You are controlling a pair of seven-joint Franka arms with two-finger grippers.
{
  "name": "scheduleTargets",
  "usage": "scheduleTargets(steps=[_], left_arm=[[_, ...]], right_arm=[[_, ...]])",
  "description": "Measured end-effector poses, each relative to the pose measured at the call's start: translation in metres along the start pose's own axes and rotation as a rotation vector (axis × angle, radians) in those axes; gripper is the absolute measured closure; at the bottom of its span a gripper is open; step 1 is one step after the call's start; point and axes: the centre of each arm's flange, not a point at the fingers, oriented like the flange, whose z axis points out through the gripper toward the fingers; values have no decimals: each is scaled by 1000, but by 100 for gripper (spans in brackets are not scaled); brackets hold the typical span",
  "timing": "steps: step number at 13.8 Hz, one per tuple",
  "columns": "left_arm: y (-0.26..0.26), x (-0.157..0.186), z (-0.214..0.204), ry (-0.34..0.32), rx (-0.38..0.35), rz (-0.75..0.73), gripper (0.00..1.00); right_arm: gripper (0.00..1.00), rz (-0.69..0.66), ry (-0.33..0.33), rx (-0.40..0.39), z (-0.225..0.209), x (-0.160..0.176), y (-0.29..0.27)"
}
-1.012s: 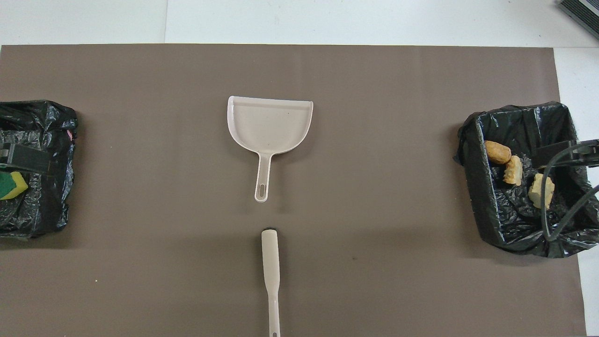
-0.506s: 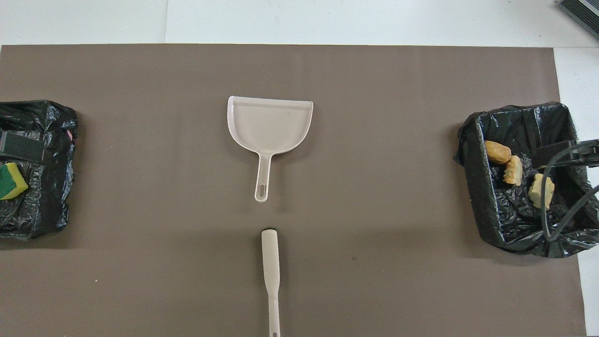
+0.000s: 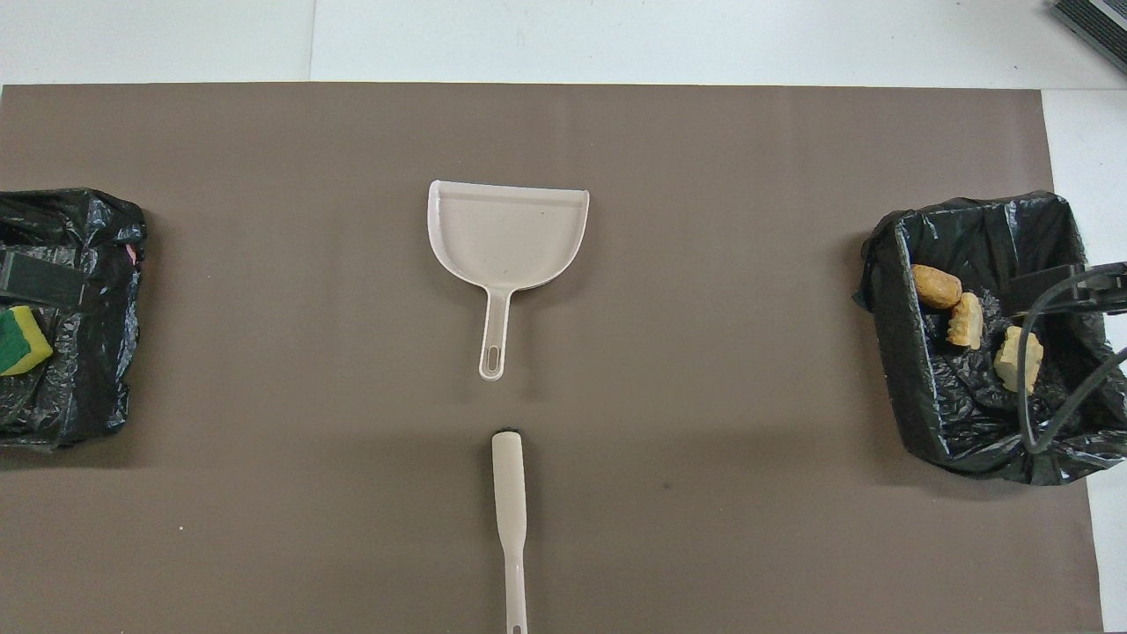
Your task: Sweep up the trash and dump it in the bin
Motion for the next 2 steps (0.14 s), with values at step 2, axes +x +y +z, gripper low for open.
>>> scheduleTargets(steps=[2], left_arm=[[0, 0, 0, -1, 0, 10, 0]], right_arm=[[0, 0, 0, 0, 0, 0, 0]])
